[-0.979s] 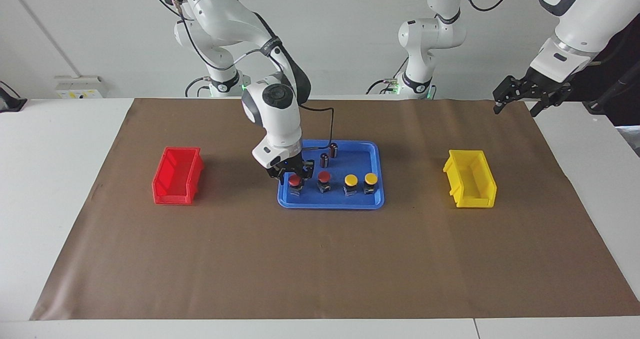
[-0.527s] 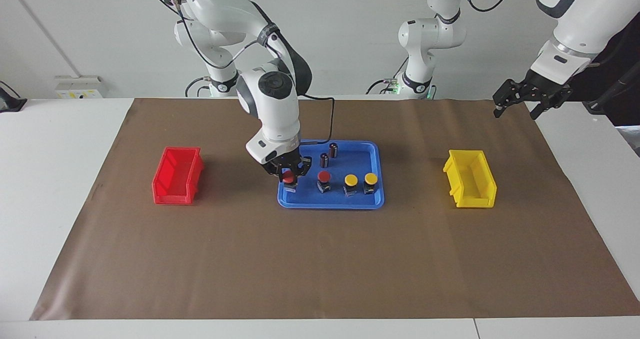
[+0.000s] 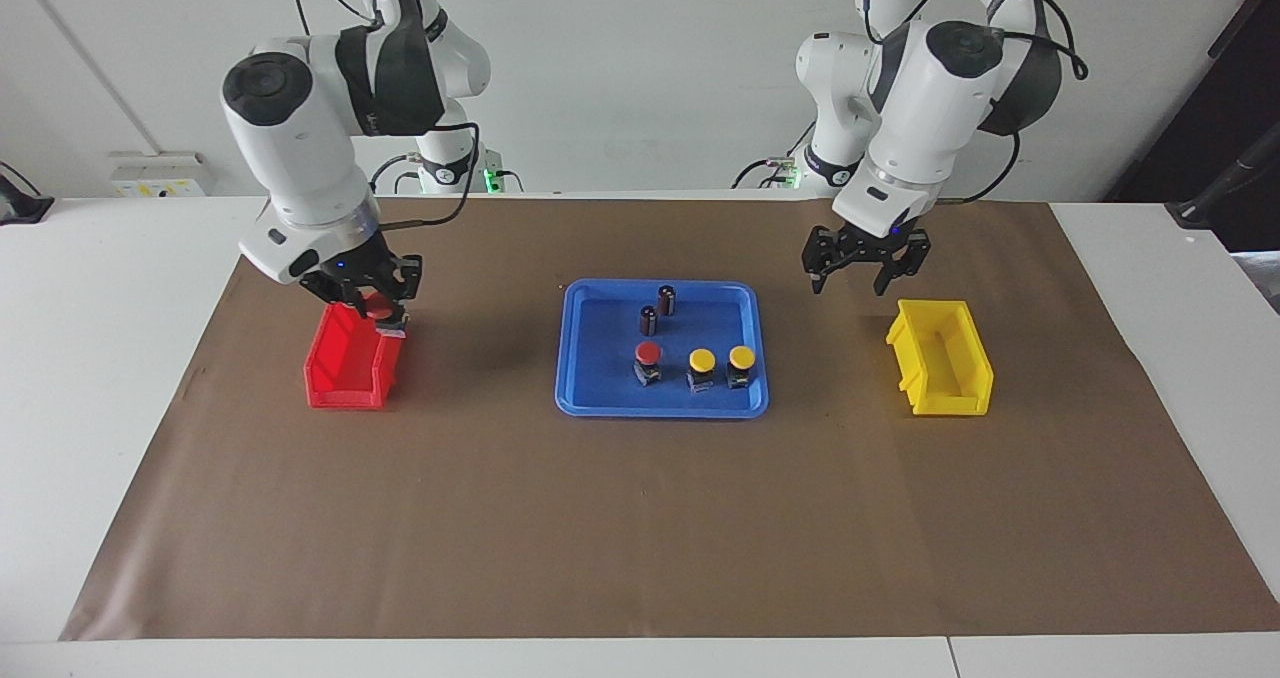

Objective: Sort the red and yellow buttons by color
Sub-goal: 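Carry the red button to the red bin while the left gripper reaches the tray, then grasp the yellow button nearest the yellow bin with the left gripper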

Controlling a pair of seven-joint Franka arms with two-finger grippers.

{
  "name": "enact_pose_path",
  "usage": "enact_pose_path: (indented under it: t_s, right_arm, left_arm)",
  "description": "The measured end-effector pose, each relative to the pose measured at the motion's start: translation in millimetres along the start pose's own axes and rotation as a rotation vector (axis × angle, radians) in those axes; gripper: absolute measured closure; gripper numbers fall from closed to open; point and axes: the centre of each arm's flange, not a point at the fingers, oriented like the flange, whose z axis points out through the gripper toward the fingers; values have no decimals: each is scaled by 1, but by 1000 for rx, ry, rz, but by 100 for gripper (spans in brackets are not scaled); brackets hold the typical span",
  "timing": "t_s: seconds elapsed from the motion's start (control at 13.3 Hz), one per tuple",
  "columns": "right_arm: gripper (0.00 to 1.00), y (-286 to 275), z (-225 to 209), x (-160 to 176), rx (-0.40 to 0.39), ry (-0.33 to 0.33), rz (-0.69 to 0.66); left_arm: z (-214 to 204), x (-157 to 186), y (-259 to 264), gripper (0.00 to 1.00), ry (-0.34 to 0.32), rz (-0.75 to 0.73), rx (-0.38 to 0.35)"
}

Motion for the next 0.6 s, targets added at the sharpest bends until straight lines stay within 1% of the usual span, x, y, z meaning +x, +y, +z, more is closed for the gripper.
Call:
enact_pose_path:
  t_s: [0.08, 0.15, 0.23, 0.3, 0.45, 0.6]
  right_arm:
    - [59, 18, 10, -9, 7, 11, -15]
    - [59, 32, 23, -16, 4, 25, -35]
    - [59, 39, 38, -23, -2, 34, -51]
    - [59, 42, 53, -30, -8, 41, -69]
    - [59, 47, 73, -42, -21, 58, -96]
    - [59, 50, 86, -51, -34, 80, -97]
  left_arm:
    - [17, 2, 13, 17, -6, 2, 0]
    - [37, 4, 24, 17, -16, 7, 3]
    - [55, 7, 32, 22, -24, 15, 5]
    - [70, 10, 37, 22, -30, 20, 7]
    - [90, 11, 47, 25, -39, 30, 10]
    - [98, 11, 56, 25, -32, 36, 4]
